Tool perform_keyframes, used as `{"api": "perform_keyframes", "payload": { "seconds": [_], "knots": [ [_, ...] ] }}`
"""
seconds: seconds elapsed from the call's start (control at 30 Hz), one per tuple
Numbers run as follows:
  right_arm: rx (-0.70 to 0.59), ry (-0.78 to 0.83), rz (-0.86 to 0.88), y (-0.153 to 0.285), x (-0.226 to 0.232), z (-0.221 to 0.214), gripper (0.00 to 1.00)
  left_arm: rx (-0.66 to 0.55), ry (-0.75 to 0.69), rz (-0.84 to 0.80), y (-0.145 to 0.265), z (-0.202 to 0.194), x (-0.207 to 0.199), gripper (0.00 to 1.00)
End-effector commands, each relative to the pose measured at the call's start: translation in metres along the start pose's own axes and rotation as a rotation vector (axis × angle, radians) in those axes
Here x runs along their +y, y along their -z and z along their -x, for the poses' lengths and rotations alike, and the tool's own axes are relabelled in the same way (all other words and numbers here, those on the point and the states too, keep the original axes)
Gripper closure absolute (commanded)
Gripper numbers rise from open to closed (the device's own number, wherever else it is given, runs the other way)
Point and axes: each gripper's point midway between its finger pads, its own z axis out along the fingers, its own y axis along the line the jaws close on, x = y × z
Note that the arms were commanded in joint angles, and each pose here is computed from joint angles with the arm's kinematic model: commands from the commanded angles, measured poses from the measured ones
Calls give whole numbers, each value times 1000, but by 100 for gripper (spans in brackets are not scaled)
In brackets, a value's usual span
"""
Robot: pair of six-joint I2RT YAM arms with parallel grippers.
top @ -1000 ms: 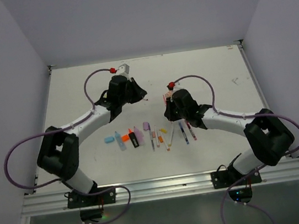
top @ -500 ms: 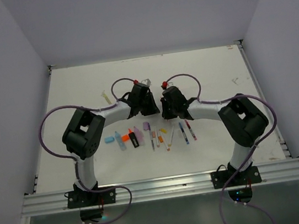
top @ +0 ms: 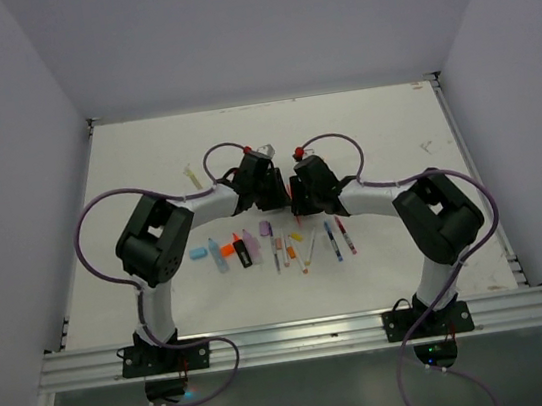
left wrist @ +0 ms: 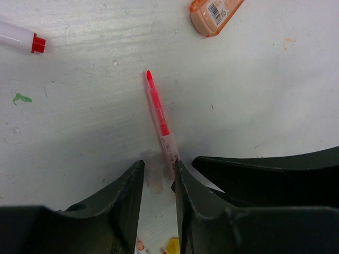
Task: Open the pen caps
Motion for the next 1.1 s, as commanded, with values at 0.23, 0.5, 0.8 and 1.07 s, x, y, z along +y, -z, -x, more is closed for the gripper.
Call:
{"api": "perform_keyframes", "payload": {
  "seconds": [0.23,0.5,0.8,1.07],
  "knots": [
    [-68,-22,57,27,10,20,59,-129,-45,13,45,37,-20,58],
    [-187,-20,105,72,19,49,35,-325,-7,94,107,83,-2,41],
    [-273,10,151,96,18,52,9,-467,128,351,150,123,101,12],
    [-284,24,177,96,19,48,3,-415,199,532,138,144,181,19]
  ]
}}
